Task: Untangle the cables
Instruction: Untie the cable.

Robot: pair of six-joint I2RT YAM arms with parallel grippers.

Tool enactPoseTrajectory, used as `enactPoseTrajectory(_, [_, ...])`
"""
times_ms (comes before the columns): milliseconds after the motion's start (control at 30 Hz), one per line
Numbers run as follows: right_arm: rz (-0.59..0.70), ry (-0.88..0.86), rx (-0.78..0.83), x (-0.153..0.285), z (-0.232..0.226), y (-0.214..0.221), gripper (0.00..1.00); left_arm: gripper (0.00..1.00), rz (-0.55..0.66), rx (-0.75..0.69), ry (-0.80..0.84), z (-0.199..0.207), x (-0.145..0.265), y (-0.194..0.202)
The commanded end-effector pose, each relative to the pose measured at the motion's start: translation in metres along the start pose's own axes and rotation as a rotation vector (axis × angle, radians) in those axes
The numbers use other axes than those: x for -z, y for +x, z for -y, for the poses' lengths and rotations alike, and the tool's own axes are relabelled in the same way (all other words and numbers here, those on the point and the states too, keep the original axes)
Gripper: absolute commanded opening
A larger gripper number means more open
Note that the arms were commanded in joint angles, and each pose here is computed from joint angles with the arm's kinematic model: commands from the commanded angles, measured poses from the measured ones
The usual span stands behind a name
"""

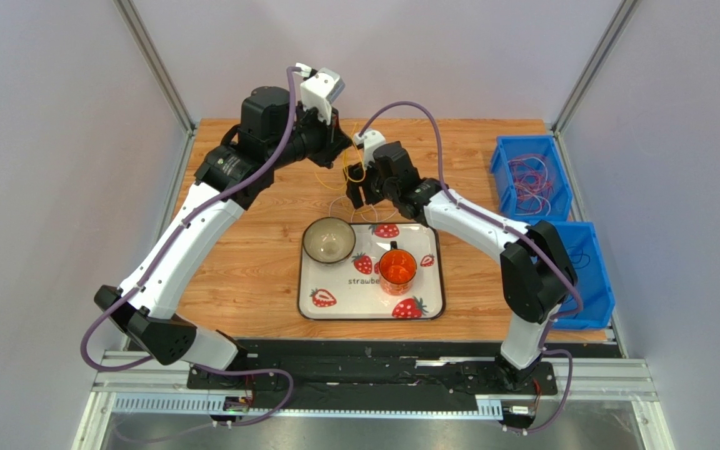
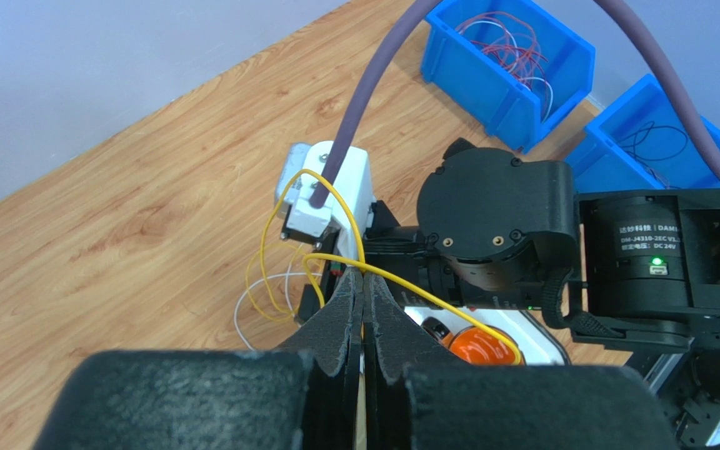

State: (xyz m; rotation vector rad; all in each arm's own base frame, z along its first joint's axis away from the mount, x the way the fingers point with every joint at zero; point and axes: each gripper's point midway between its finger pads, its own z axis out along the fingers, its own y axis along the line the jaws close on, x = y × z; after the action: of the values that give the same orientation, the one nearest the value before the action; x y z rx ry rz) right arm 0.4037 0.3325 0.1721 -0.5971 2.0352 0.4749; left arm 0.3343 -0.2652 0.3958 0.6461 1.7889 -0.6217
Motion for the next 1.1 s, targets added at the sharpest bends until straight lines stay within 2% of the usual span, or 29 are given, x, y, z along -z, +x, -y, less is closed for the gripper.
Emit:
enactPoseTrajectory(0, [0.084, 0.031, 0.043, -0.007, -0.001, -0.031, 0.52, 0.0, 0.052, -0.013, 0.0, 0.001, 0.007, -0.019])
enactPoseTrajectory(33, [0.084, 0.03, 0.047, -0.007, -0.001, -0.032, 0.43, 0.0, 0.052, -0.013, 0.0, 0.001, 0.007, -0.019])
enactPoseTrajectory(67, [0.09, 0.031, 0.049, -0.007, -0.002, -0.033, 0.27, 0.0, 0.053, -0.014, -0.003, 0.001, 0.007, -0.019])
enactPoseTrajectory(133, [0.102, 0.029, 0.055, -0.005, -0.004, -0.036, 0.13, 0.0, 0.054, -0.013, -0.007, 0.0, 0.007, -0.019])
enactPoseTrajectory(167, [0.107, 0.031, 0.064, -0.003, -0.005, -0.038, 0.02, 0.0, 0.057, -0.014, -0.007, 0.0, 0.008, -0.02])
enactPoseTrajectory(200, [0.117, 0.043, 0.068, 0.0, -0.004, -0.042, 0.0, 0.0, 0.057, -0.011, -0.012, -0.002, 0.008, -0.02])
enactPoseTrajectory(267, [0.136, 0.055, 0.075, 0.004, -0.002, -0.05, 0.0, 0.0, 0.062, -0.006, -0.017, -0.003, 0.009, -0.022])
enactPoseTrajectory(433, [0.231, 0.113, 0.142, 0.025, 0.005, -0.104, 0.0, 0.0, 0.09, 0.013, -0.03, -0.004, 0.01, -0.028])
enactPoseTrajectory(467, [0.263, 0.127, 0.147, 0.035, 0.006, -0.125, 0.0, 0.0, 0.096, 0.015, -0.034, -0.005, 0.011, -0.03])
enactPoseTrajectory(633, [0.337, 0.16, 0.168, 0.07, 0.009, -0.172, 0.0, 0.0, 0.131, 0.035, -0.066, -0.008, 0.017, -0.038])
enactPoseTrajectory(933, [0.52, -0.029, 0.039, 0.151, -0.019, -0.231, 0.0, 0.0, 0.207, 0.097, -0.104, -0.015, 0.022, -0.058])
enactPoseTrajectory(1067, [0.588, -0.128, -0.04, 0.179, -0.026, -0.256, 0.0, 0.0, 0.195, 0.115, -0.103, -0.017, 0.016, -0.053])
